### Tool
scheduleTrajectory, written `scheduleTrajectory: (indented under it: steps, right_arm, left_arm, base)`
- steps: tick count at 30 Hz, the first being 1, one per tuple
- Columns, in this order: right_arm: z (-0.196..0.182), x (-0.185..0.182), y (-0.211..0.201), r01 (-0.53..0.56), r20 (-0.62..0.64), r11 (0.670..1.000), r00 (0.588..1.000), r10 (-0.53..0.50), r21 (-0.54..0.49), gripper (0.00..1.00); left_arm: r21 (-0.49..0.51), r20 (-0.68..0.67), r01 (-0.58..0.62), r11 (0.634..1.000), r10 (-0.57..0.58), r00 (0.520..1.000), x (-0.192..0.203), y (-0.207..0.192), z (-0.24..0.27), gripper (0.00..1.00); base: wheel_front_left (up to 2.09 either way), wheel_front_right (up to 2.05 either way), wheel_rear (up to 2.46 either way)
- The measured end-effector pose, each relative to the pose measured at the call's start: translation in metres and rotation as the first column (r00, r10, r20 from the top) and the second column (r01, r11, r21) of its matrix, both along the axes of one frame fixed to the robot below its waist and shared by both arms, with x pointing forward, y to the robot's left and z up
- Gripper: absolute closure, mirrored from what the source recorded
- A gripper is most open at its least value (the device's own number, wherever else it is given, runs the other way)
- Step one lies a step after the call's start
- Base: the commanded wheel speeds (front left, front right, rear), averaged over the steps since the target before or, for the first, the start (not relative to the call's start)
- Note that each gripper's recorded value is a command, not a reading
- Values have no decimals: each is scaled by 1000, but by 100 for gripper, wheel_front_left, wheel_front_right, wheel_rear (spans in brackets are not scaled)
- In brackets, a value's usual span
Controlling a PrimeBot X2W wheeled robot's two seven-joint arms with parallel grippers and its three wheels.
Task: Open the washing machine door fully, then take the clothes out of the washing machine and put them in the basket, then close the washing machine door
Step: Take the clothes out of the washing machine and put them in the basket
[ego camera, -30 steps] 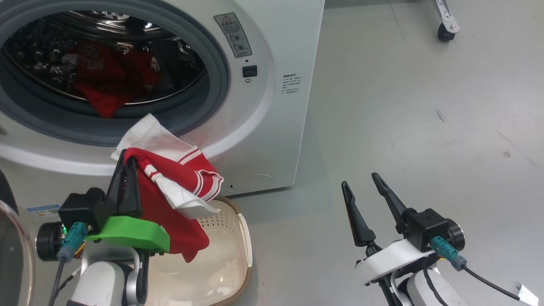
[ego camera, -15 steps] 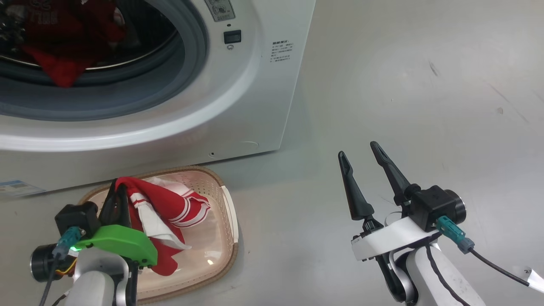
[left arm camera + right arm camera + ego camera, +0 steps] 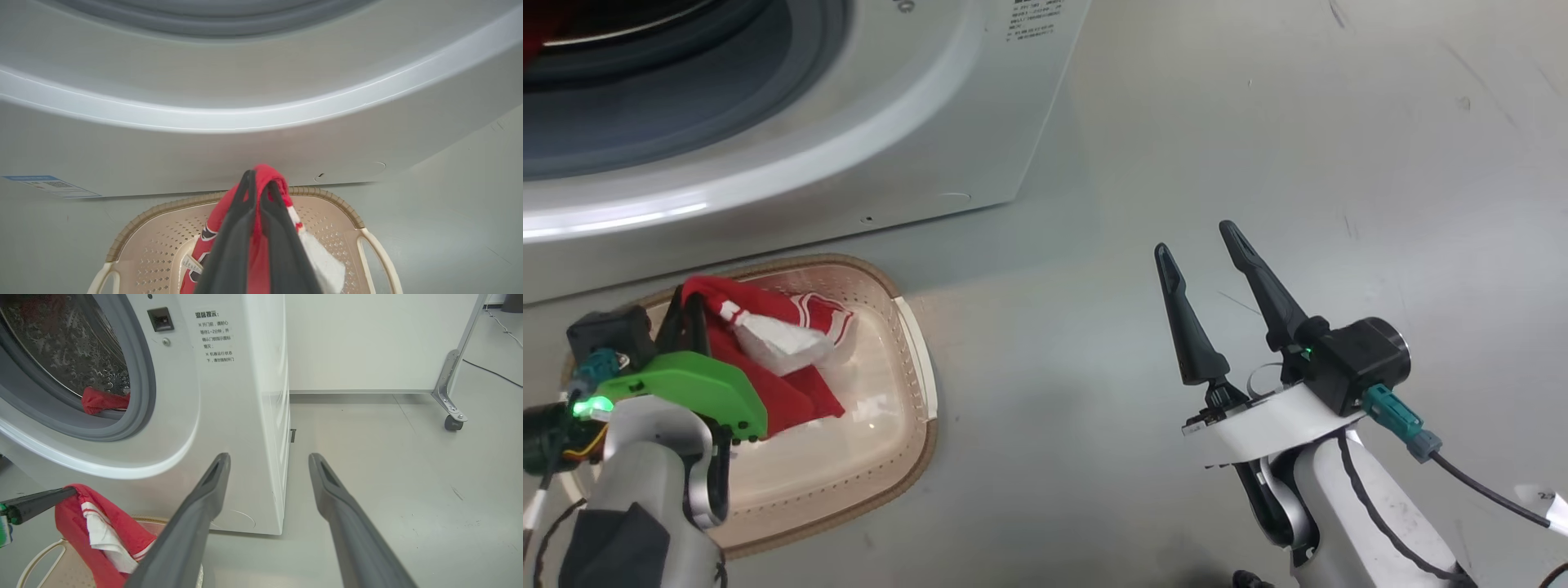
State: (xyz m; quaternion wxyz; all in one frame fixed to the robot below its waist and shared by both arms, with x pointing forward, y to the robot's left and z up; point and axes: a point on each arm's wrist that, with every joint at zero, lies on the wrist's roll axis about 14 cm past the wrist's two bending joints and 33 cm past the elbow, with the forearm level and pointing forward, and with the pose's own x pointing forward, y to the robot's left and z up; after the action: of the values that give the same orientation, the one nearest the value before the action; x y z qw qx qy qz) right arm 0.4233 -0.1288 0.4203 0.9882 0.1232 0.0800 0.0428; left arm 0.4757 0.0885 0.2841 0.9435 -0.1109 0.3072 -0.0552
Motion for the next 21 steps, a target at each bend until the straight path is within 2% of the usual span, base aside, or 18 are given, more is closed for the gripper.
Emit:
scheduleTrajectory:
  steps: [8, 16, 21]
  right_arm:
    - [-14, 23, -7, 16, -10, 1000, 1000, -16, 9, 0]
    - [-36, 33, -15, 33, -52, 999, 998, -34, -11, 0]
    - [-43, 35, -19, 43, -68, 999, 997, -44, -16, 0]
  left_arm:
    - [21, -124, 52, 998, -49, 991, 10, -11, -54, 100]
    - [5, -325, 81, 997, -75, 943, -22, -24, -115, 100]
    - [-13, -375, 86, 996, -85, 923, -28, -30, -130, 100]
  base:
    - [0, 0, 0]
    - [0, 0, 0]
    - [0, 0, 0]
